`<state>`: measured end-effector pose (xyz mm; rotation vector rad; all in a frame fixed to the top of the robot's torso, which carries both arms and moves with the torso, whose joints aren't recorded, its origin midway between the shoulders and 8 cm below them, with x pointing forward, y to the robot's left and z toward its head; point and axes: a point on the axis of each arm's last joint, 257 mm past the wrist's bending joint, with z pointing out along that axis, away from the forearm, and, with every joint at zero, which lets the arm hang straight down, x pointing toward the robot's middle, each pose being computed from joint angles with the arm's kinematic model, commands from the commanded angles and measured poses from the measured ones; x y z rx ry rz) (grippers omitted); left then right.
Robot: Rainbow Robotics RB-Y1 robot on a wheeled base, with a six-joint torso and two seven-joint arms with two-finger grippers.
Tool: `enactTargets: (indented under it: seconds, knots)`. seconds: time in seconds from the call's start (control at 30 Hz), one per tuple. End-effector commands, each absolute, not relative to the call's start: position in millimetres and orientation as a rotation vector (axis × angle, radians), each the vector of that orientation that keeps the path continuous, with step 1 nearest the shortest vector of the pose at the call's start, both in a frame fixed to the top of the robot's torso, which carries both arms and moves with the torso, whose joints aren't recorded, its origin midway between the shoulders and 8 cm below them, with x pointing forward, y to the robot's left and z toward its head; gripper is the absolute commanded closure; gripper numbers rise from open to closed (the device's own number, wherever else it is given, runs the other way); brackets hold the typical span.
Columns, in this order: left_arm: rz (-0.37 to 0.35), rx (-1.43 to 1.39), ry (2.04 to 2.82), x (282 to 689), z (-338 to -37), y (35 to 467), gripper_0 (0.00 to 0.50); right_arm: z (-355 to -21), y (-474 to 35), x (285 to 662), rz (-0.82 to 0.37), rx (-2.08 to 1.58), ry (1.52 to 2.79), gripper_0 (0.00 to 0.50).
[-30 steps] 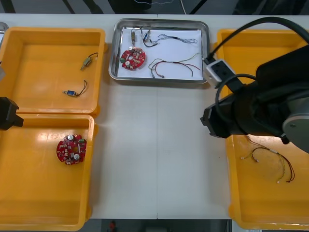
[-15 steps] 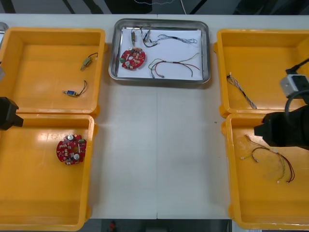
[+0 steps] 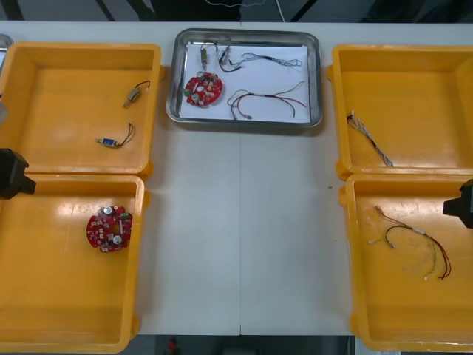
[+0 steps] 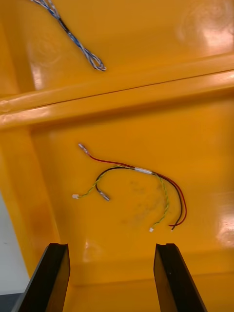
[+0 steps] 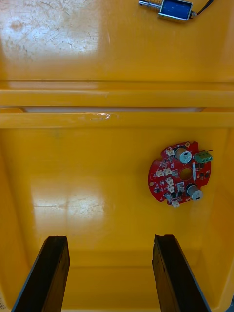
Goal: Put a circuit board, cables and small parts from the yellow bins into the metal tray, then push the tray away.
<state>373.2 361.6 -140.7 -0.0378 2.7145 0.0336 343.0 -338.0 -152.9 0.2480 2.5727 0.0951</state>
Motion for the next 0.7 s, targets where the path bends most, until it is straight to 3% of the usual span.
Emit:
enactTargets:
  seconds: [0.03, 0.27, 0.7]
  knots:
    - [0.088, 0.017, 2.690, 370.6, -130.1, 371.9, 0.000, -150.6, -369.6, 337.3, -0.021, 0.208, 2.597, 0.000]
    - [0.088, 0.017, 2.690, 370.6, -130.1, 371.9, 0.000, -155.0, -404.1, 337.8, -0.107, 0.158, 2.649, 0.000]
    - [0.088, 0.017, 2.690, 370.6, -130.1, 371.9, 0.000, -150.7, -400.0, 340.0, -0.046, 0.160, 2.664, 0.000]
